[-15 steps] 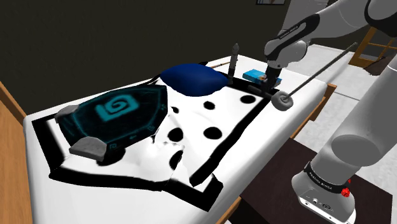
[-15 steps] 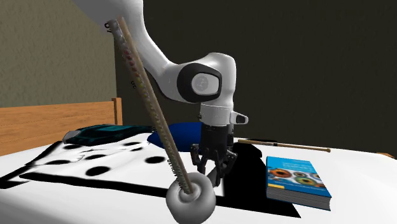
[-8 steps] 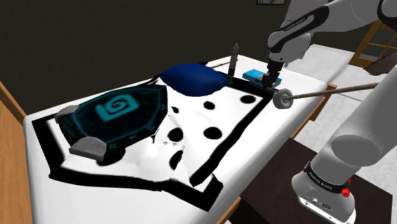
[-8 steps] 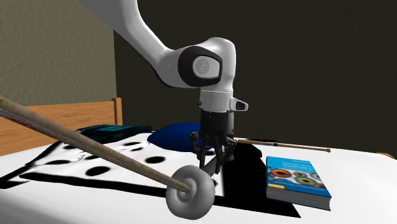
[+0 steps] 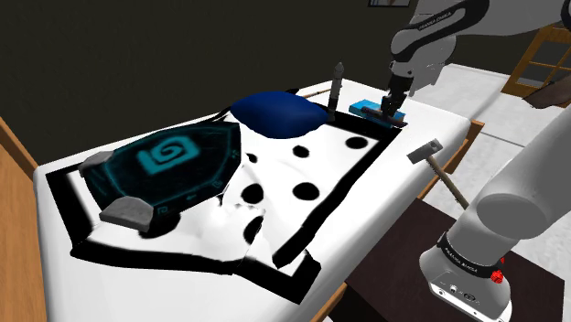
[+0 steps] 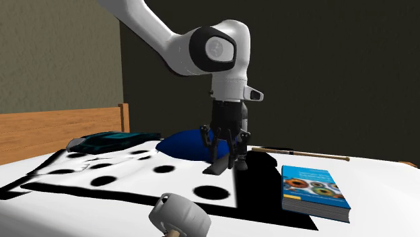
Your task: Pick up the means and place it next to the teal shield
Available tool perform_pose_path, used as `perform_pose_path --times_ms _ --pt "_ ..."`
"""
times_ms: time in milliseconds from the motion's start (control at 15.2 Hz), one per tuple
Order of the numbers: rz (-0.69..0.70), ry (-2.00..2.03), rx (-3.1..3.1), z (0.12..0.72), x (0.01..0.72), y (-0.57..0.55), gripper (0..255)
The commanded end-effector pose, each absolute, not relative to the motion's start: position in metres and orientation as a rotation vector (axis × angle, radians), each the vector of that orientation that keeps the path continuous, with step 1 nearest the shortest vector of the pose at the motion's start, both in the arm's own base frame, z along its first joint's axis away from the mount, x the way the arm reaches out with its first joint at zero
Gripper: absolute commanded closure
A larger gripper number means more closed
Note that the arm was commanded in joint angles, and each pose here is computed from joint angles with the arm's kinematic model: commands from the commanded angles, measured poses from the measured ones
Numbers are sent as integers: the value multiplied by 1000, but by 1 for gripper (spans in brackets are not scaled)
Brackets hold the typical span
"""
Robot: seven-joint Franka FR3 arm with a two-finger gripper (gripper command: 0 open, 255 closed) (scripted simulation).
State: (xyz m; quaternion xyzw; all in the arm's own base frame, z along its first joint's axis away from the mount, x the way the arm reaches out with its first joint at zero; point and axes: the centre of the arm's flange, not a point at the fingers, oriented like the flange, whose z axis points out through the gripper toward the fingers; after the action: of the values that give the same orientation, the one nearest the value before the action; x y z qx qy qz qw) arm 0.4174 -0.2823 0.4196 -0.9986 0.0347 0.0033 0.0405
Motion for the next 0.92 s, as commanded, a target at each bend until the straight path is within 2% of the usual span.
perform_pose_path --times_ms 0,462,858 --pt "11 106 -3059 431 418 -282 255" --pt "11 106 -3059 463 418 -282 255" --pt "11 106 -3059 463 436 -205 255"
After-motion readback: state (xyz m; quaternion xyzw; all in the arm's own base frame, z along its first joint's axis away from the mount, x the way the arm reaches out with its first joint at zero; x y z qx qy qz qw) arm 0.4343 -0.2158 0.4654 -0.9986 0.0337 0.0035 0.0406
